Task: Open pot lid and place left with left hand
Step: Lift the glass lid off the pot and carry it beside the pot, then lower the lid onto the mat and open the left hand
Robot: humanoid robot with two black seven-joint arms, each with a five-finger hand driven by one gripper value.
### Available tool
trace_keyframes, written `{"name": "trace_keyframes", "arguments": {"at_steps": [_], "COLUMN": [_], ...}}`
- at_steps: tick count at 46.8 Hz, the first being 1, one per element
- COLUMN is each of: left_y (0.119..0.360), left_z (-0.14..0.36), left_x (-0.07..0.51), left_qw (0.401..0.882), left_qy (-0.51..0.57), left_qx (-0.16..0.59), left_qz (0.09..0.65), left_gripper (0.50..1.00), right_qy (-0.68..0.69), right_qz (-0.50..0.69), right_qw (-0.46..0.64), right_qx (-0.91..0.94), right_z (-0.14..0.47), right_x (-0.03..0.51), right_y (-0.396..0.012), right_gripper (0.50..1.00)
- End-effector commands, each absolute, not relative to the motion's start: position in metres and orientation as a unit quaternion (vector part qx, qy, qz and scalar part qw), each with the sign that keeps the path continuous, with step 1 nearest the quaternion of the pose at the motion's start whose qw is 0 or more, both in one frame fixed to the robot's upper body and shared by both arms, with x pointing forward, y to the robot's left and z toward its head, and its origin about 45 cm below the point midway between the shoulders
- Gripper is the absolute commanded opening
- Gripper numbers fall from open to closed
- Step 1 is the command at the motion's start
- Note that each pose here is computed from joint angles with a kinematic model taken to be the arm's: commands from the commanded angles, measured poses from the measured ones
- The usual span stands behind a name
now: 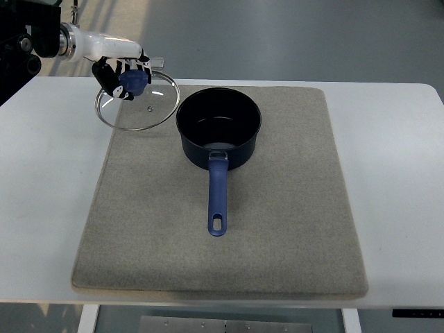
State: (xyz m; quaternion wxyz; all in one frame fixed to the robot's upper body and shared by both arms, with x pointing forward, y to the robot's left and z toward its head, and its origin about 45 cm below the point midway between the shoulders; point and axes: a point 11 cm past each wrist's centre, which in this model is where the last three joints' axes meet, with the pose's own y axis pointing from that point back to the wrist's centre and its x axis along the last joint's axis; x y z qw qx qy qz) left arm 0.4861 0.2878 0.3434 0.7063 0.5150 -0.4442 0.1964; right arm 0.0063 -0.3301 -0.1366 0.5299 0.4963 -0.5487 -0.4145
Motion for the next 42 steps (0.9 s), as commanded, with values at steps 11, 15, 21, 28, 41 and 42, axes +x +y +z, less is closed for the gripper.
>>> {"name": "trace_keyframes", "arguments": {"at_steps": [11,15,21,28,41,42], "left_y": [0.309,0.31,0.309,0.307,0.302,0.302], "left_z": [0.315,0.31,0.302,0.29,0.282,0.28], "left_x": [0.477,0.476,0.477,0.475,0.472,0.472], "left_qw": [0.712,0.713,0.703,0.702,0.709,0.71], "left_qy": [-0.415,-0.412,-0.437,-0.443,-0.44,-0.439], "left_qx": [0.532,0.532,0.52,0.513,0.506,0.506], "left_qz": [0.195,0.196,0.214,0.22,0.218,0.217], "left_gripper": [0.5,0.5,0.5,0.5,0.707,0.732], "right_qy": [-0.549,-0.549,-0.549,-0.549,-0.548,-0.549], "right_qz": [-0.414,-0.414,-0.414,-0.414,-0.415,-0.414], "right_qw": [0.53,0.53,0.53,0.53,0.53,0.53], "right_qx": [0.497,0.496,0.496,0.496,0.497,0.497], "right_z": [-0.137,-0.137,-0.137,-0.137,-0.137,-0.137], "right_x": [0.007,0.007,0.007,0.007,0.007,0.007], "right_y": [-0.33,-0.33,-0.33,-0.33,-0.33,-0.33], "right_gripper": [0.915,0.915,0.915,0.917,0.917,0.917]}}
